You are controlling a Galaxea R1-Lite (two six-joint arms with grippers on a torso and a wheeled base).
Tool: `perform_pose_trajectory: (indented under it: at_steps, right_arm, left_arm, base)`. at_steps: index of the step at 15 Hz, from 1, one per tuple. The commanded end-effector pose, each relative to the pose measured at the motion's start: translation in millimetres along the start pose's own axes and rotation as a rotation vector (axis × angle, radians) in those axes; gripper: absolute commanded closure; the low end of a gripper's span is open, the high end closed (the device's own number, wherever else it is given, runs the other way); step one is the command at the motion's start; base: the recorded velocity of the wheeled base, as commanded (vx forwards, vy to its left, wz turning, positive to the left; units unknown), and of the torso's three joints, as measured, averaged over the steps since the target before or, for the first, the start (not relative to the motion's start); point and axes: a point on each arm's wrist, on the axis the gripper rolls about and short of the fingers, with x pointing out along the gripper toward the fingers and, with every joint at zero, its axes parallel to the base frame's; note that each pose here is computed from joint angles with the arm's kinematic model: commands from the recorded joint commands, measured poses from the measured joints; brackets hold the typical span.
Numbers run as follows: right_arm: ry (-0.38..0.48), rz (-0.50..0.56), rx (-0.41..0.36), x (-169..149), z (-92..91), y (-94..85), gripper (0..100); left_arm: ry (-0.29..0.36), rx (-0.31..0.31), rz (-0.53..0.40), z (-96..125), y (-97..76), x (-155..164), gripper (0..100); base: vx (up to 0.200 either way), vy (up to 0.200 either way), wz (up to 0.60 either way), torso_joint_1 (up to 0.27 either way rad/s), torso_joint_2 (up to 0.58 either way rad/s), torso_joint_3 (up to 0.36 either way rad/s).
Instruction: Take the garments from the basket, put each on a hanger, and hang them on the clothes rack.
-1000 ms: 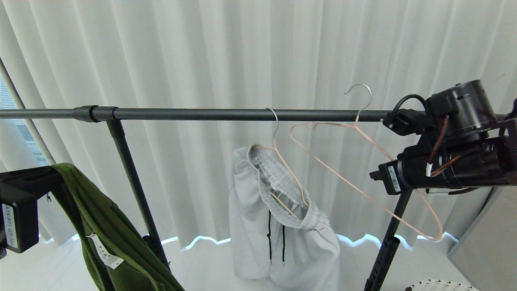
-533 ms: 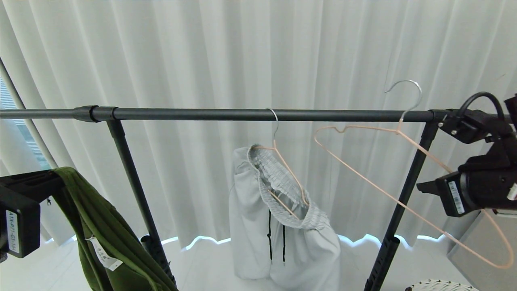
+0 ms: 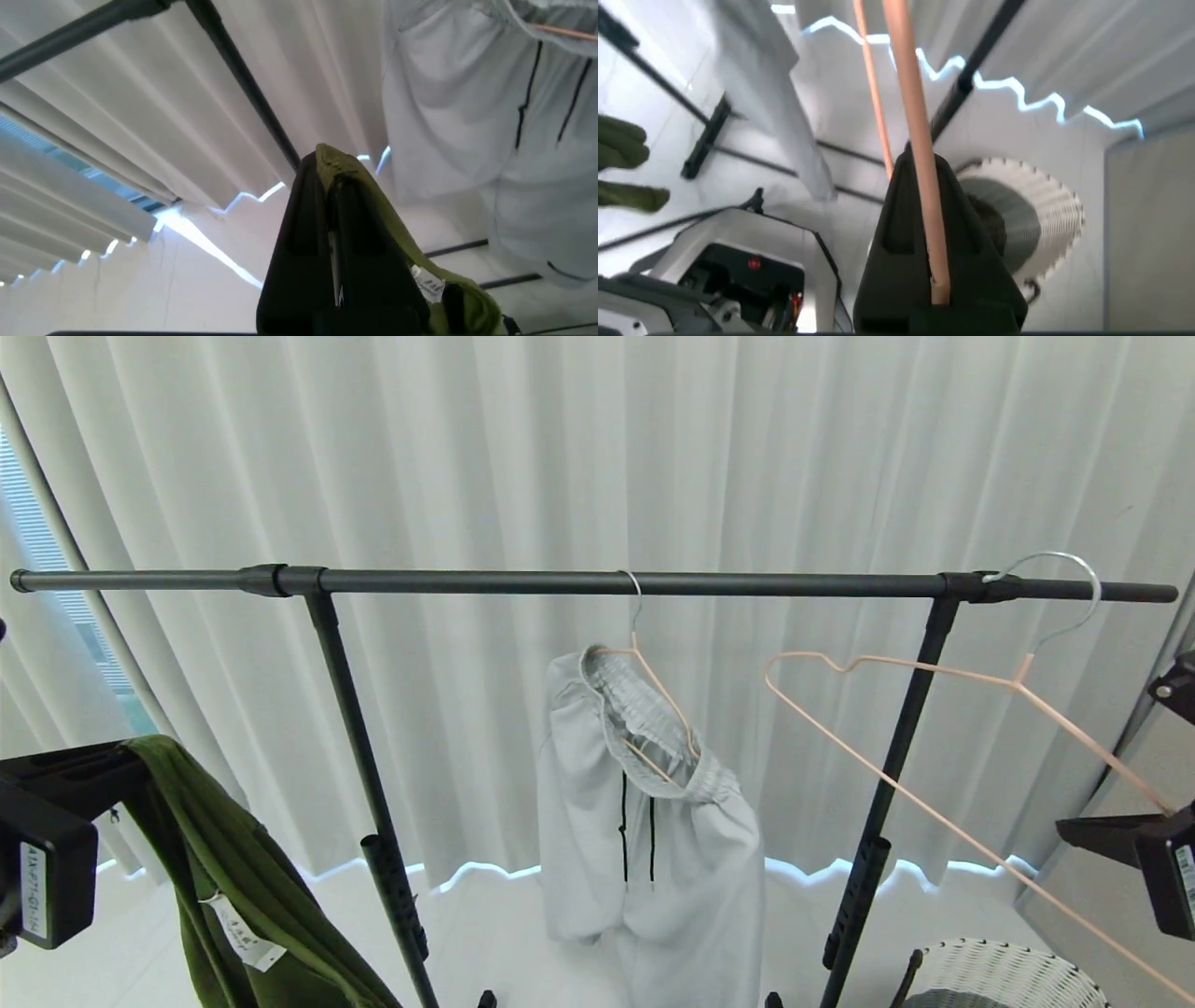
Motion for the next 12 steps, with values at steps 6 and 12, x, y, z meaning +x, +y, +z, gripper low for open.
perform_pose_trajectory:
  at_steps: [6, 12]
  right_arm:
    - [-0.019, 0.097, -0.054, -9, -12.2, 11.4, 100]
    - [-0.033, 0.365, -0.142, -10, -23.0, 55.2, 100]
  left_arm:
    - [0.036, 0.021, -0.008, -8, -4.7, 5, 100]
    - [0.104, 0.053, -0.027, -23, -13.8, 15, 100]
  base:
    - [-0.200, 0.000, 0.00, 0.002, 0.00, 0.002]
    - [-0.067, 0.000, 0.00, 0.001, 0.00, 0.001]
